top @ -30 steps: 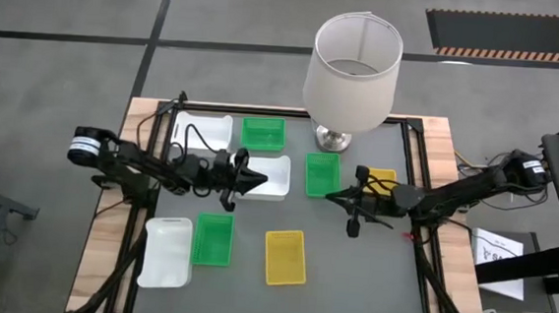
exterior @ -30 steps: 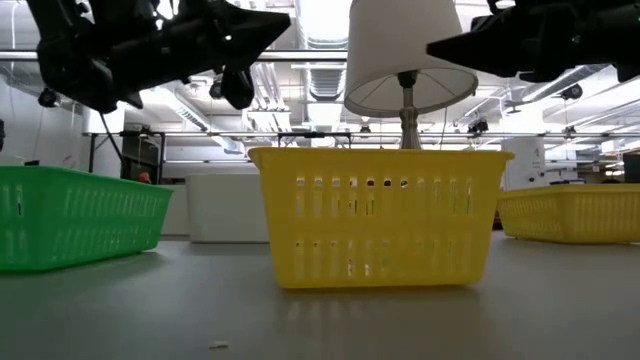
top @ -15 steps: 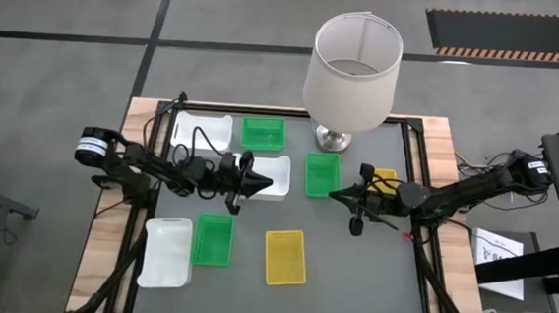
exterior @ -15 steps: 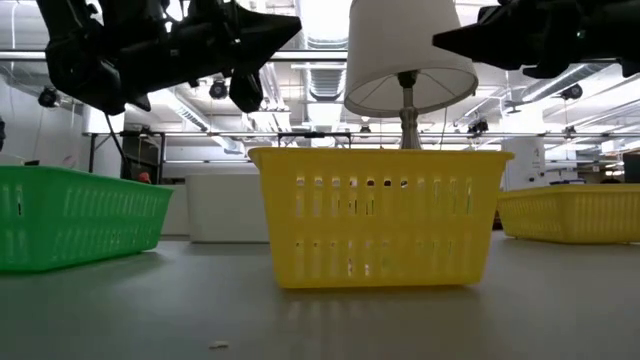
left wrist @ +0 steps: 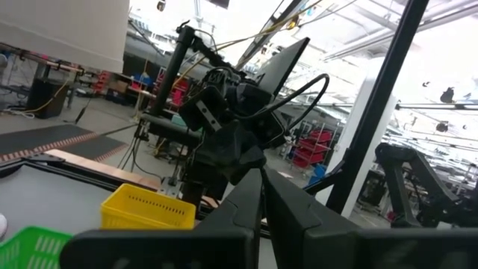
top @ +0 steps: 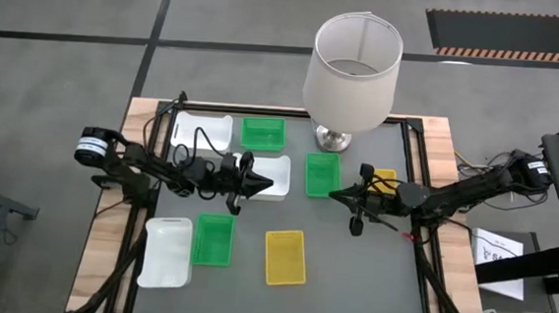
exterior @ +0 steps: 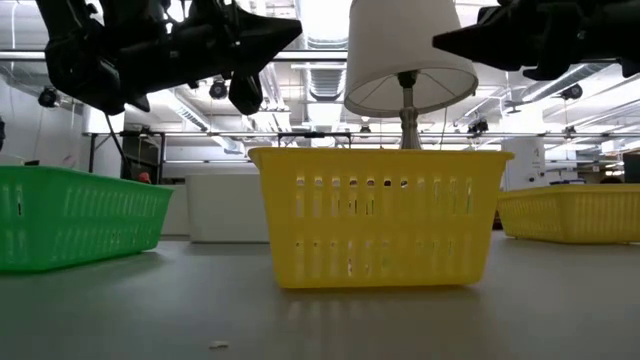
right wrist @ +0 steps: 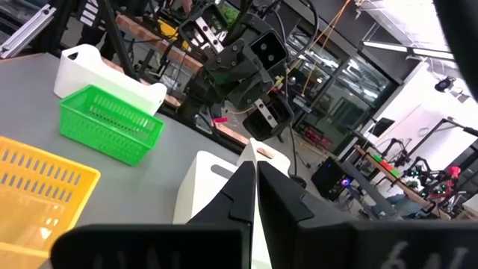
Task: Stack baskets by color
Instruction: Stack the bottom green bin on the middle green bin
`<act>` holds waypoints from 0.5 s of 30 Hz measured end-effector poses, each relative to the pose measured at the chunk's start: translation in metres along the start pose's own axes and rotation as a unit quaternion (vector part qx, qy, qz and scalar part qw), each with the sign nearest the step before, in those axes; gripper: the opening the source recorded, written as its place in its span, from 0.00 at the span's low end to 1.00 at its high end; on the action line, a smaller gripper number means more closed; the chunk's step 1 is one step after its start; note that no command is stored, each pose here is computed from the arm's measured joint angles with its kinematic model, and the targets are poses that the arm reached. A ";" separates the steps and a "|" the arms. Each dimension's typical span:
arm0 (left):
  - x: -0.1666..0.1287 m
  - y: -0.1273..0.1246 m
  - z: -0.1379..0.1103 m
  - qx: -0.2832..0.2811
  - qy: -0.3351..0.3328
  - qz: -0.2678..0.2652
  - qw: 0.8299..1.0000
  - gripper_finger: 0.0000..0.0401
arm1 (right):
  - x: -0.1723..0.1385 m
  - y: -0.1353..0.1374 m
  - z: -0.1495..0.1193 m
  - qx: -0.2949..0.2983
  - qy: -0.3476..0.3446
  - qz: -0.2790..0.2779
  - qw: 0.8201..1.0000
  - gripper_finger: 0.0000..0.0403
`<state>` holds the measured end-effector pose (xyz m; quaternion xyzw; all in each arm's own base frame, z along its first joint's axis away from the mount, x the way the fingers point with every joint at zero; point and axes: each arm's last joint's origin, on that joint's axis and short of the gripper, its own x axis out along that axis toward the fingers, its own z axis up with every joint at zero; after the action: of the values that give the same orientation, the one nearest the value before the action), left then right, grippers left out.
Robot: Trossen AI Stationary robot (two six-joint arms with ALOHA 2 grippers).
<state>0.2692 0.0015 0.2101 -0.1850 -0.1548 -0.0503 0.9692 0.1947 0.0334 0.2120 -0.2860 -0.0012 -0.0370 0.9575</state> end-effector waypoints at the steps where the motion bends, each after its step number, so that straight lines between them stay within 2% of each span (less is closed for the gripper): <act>1: 0.000 0.000 0.000 0.000 0.000 0.000 1.000 0.00 | 0.000 0.000 0.000 0.000 0.000 0.000 1.000 0.02; 8: 0.000 0.000 0.000 0.003 -0.001 0.001 1.000 0.00 | 0.000 0.000 0.000 0.007 0.000 0.000 1.000 0.02; 15: 0.000 0.001 -0.003 0.003 0.005 0.002 1.000 0.00 | 0.000 0.001 -0.001 0.040 0.005 0.003 0.999 0.02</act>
<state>0.2702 0.0015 0.2075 -0.1827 -0.1495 -0.0485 0.9705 0.1948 0.0335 0.2109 -0.2470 0.0025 -0.0356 0.9684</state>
